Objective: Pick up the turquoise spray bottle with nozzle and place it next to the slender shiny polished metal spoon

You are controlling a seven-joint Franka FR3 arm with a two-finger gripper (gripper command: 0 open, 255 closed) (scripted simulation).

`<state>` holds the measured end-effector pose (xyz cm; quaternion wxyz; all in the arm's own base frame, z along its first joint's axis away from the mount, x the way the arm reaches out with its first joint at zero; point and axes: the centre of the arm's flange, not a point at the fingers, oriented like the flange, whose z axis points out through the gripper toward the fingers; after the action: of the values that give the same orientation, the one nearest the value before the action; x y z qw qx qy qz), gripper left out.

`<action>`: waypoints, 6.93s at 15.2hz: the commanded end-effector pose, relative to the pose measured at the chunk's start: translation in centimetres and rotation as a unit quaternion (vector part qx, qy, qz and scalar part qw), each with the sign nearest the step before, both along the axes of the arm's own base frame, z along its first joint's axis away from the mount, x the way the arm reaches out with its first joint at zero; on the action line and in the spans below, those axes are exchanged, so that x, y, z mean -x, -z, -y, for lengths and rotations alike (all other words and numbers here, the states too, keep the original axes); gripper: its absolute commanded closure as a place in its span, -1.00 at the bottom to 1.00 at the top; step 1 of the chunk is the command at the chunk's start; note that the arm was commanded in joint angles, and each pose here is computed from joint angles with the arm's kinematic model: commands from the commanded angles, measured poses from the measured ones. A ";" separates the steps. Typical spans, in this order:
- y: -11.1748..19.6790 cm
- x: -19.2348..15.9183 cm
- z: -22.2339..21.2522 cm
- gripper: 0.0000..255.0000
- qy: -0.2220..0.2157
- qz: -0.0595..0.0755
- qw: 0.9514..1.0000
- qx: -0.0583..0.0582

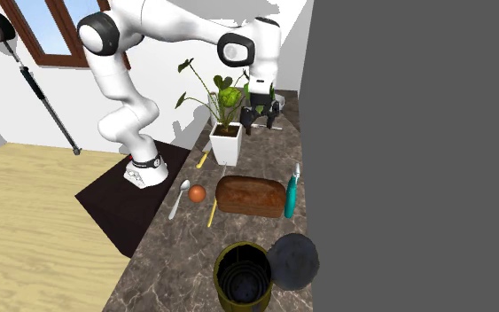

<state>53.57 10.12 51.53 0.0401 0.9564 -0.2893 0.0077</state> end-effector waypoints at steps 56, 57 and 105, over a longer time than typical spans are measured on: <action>1.8 -14.5 0.5 1.00 0.204 -0.006 0.979 0.026; 1.8 -13.6 -0.5 1.00 0.204 -0.006 0.979 0.026; 9.1 13.6 -33.2 1.00 0.204 -0.006 0.979 0.026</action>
<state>39.91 43.25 42.58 0.0676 0.8761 -0.4774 0.0015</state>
